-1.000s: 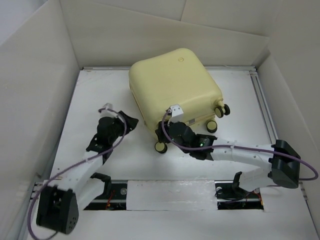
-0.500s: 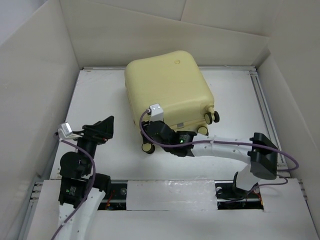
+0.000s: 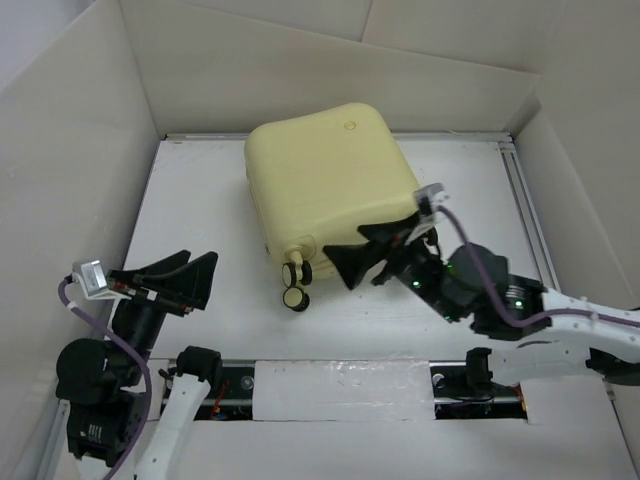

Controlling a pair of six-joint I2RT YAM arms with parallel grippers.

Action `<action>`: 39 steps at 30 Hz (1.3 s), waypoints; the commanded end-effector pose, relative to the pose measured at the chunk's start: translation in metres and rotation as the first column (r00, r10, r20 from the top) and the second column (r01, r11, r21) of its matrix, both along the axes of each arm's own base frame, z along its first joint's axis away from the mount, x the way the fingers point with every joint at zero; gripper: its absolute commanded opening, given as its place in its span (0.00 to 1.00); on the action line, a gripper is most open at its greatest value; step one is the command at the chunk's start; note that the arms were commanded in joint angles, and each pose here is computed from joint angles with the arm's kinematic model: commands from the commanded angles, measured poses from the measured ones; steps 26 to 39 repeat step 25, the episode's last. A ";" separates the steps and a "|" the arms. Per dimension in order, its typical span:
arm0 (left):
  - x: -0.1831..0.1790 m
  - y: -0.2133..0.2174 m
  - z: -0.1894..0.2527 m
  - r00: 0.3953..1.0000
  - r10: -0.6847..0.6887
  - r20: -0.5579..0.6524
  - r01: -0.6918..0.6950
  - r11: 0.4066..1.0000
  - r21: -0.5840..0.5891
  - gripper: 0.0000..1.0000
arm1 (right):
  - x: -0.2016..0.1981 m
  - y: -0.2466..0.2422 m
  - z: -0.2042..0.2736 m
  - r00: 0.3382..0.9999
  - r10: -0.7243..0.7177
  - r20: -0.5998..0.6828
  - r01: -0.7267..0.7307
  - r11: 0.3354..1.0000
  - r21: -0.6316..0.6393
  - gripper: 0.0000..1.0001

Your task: Pack the luggage

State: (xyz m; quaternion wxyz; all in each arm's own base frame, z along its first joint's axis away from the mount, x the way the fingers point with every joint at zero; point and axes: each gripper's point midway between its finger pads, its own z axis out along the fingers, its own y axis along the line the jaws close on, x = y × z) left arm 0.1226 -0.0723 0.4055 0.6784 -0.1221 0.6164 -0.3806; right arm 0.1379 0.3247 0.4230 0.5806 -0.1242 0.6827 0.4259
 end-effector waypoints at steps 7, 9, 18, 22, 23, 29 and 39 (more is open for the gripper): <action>-0.002 -0.027 -0.011 0.988 -0.156 -0.010 0.156 0.986 0.065 1.00 | 0.025 -0.146 -0.018 0.942 -0.334 0.005 0.333 0.939 -0.085 1.00; -0.004 -0.028 -0.005 0.986 -0.166 0.027 0.164 0.984 0.065 1.00 | 0.026 -0.173 -0.018 0.923 -0.384 -0.008 0.384 0.923 -0.041 1.00; 0.002 0.000 0.030 0.995 0.003 0.098 -0.014 0.993 0.115 1.00 | 0.026 -0.240 -0.004 0.890 -0.450 0.071 0.447 0.893 0.061 1.00; 0.022 0.003 0.013 0.999 0.044 0.021 -0.046 0.991 0.124 1.00 | 0.028 -0.251 -0.022 0.868 -0.492 0.068 0.489 0.871 0.052 1.00; 0.026 0.002 0.011 0.999 0.044 0.008 -0.045 0.991 0.127 1.00 | 0.030 -0.251 -0.026 0.861 -0.504 0.068 0.502 0.864 0.041 1.00; 0.043 0.004 0.001 0.996 0.080 -0.050 -0.073 0.989 0.129 1.00 | 0.033 -0.258 -0.037 0.834 -0.548 0.066 0.549 0.836 0.001 1.00; 0.043 0.004 0.001 0.996 0.080 -0.050 -0.073 0.989 0.129 1.00 | 0.033 -0.258 -0.037 0.834 -0.548 0.066 0.549 0.836 0.001 1.00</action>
